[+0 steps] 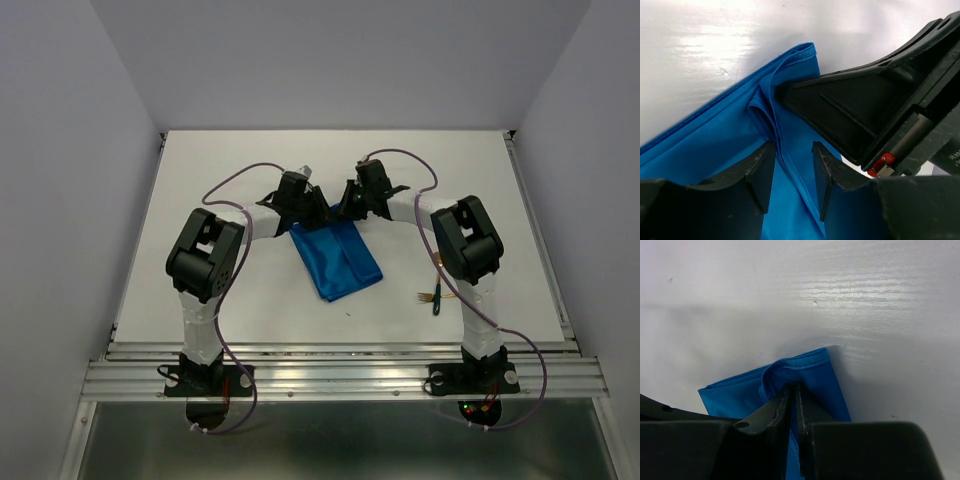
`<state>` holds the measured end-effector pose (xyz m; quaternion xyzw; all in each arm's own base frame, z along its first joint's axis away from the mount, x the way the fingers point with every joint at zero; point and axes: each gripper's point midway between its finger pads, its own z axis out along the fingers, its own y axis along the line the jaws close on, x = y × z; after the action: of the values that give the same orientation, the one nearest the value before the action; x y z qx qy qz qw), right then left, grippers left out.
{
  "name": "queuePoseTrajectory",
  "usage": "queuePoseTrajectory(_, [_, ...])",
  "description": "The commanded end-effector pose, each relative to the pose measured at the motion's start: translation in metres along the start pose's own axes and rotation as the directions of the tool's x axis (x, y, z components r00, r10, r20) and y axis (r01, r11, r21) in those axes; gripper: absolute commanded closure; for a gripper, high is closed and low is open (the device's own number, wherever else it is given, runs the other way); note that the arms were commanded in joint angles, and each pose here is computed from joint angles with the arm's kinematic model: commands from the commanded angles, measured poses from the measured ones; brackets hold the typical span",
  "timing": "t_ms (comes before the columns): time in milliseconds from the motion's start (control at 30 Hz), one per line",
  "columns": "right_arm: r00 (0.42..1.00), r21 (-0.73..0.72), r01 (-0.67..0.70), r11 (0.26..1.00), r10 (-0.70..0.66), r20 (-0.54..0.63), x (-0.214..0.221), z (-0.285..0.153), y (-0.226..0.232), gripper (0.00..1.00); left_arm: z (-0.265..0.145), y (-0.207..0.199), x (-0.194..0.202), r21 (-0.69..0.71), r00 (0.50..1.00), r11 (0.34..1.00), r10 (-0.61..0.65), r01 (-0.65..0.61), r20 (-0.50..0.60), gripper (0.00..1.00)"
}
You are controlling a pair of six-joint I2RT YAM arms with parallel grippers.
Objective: Fold the napkin into a case and place the utensils inside
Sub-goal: Smooth out the 2/3-rectangle-folded napkin at the center of the board.
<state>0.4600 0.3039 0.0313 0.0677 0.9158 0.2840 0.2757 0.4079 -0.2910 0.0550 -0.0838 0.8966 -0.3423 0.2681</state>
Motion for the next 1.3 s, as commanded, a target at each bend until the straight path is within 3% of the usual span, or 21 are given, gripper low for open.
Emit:
queuePoseTrajectory(0, [0.999, 0.053, 0.0, 0.999, 0.003, -0.048, 0.019, 0.0, -0.018, 0.86, 0.004, -0.012, -0.008, 0.015, 0.998, 0.999, -0.052, 0.052, 0.03, 0.54])
queuePoseTrajectory(167, [0.999, 0.042, -0.003, 0.999, 0.005, -0.051, 0.019, 0.0, -0.016, 0.86, 0.007, -0.008, -0.014, 0.001, 0.99, 0.993, -0.117, 0.118, 0.078, 0.55])
queuePoseTrajectory(900, [0.998, 0.021, 0.018, 1.0, -0.017, -0.062, 0.022, -0.006, -0.013, 0.86, 0.028, 0.024, -0.029, -0.14, 0.973, 0.973, -0.157, 0.182, 0.171, 0.62])
queuePoseTrajectory(933, [0.998, 0.018, 0.02, 1.0, -0.018, -0.064, 0.022, -0.007, -0.012, 0.85, 0.033, 0.026, -0.028, -0.144, 0.974, 0.973, -0.156, 0.18, 0.163, 0.64])
queuePoseTrajectory(1033, [0.997, 0.019, 0.026, 0.999, -0.025, -0.07, 0.024, -0.007, -0.013, 0.86, 0.039, 0.027, -0.024, -0.142, 0.977, 0.973, -0.16, 0.18, 0.14, 0.85])
queuePoseTrajectory(1133, [0.997, 0.019, 0.033, 0.999, -0.031, -0.066, 0.023, -0.009, -0.013, 0.86, 0.041, 0.029, -0.022, -0.142, 0.978, 0.974, -0.159, 0.177, 0.134, 0.98])
queuePoseTrajectory(1267, [0.997, 0.029, 0.058, 0.998, -0.056, -0.049, 0.017, -0.017, -0.011, 0.85, 0.04, 0.029, -0.023, -0.148, 0.979, 0.974, -0.154, 0.174, 0.133, 1.0])
